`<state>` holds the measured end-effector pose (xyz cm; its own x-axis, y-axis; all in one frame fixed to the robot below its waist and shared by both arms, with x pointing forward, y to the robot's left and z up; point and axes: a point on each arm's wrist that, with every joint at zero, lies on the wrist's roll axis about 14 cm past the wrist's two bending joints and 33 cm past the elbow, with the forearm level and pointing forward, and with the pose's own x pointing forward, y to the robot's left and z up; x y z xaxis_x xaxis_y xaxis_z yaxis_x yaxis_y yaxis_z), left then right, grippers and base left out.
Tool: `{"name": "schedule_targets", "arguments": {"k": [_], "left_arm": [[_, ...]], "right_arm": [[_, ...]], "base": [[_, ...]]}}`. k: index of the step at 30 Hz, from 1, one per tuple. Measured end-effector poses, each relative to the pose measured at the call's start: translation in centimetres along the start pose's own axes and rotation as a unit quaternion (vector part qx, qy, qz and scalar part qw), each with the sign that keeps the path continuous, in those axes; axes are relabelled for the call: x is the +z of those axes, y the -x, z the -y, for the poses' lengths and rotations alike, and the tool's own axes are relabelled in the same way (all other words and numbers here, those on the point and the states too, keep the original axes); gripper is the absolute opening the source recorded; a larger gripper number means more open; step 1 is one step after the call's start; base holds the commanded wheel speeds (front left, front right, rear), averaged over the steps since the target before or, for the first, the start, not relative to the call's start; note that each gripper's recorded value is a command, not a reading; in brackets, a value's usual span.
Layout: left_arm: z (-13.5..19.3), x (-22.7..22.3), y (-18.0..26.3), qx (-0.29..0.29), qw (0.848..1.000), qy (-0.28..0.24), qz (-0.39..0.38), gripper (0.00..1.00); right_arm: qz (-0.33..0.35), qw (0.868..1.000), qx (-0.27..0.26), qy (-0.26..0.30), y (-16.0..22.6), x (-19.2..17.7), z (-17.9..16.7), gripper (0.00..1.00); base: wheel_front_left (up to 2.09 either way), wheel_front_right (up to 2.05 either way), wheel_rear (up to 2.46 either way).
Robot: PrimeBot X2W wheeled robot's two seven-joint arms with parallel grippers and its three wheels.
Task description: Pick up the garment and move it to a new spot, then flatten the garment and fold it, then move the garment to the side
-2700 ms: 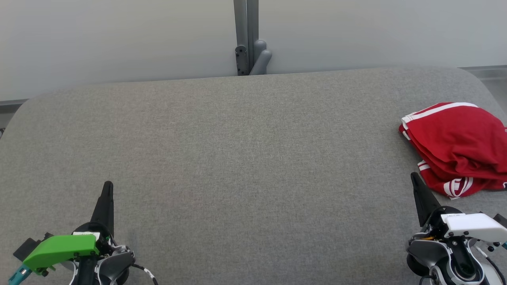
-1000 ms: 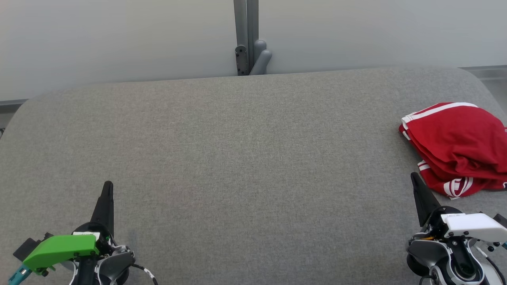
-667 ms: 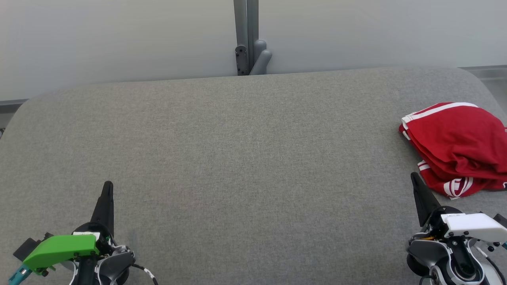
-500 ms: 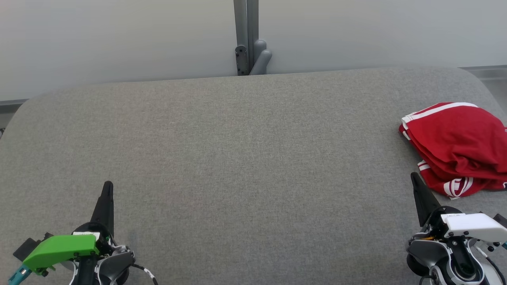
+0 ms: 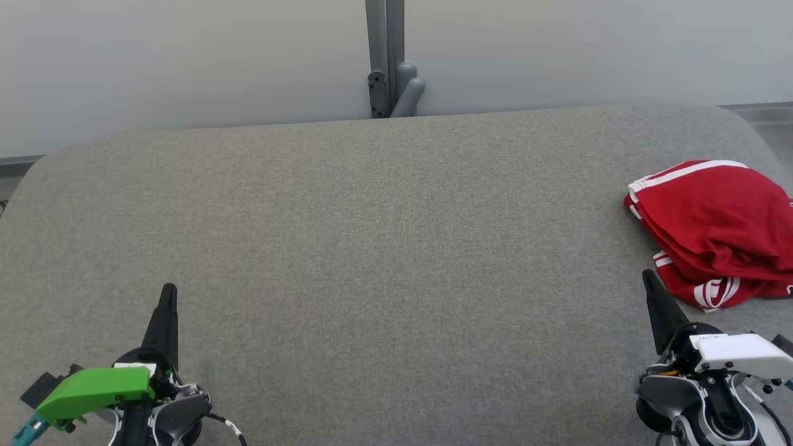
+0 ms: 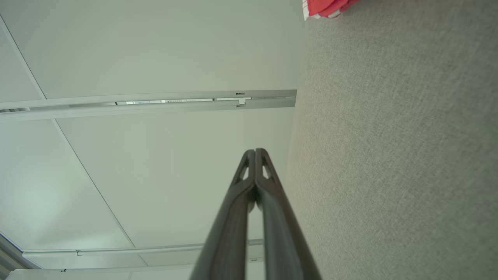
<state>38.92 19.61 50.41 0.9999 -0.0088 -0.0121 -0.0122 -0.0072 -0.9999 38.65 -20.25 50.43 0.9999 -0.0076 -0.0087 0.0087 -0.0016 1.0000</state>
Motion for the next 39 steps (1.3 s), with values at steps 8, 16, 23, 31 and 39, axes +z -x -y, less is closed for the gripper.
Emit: {"name": "schedule_targets", "arguments": {"k": [8,16,23,31,39], "left_arm": [[0.01,0.00,0.00,0.000,1.000,0.000,0.000,0.00],[0.00,0.00,0.00,0.000,1.000,0.000,0.000,0.00],[0.00,0.00,0.00,0.000,1.000,0.000,0.000,0.00],[0.00,0.00,0.00,0.000,1.000,0.000,0.000,0.00],[0.00,0.00,0.00,0.000,1.000,0.000,0.000,0.00]], "right_arm": [[0.000,1.000,0.000,0.000,0.00,0.01,-0.01,0.00],[0.000,1.000,0.000,0.000,0.00,0.01,0.00,0.00],[0.000,1.000,0.000,0.000,0.00,0.01,-0.01,0.00],[0.000,1.000,0.000,0.000,0.00,0.01,-0.01,0.00],[0.000,1.000,0.000,0.000,0.00,0.00,0.00,0.00]], "base": [[0.00,0.00,0.00],[0.00,0.00,0.00],[0.00,0.00,0.00],[0.00,0.00,0.00],[0.00,0.00,0.00]]}}
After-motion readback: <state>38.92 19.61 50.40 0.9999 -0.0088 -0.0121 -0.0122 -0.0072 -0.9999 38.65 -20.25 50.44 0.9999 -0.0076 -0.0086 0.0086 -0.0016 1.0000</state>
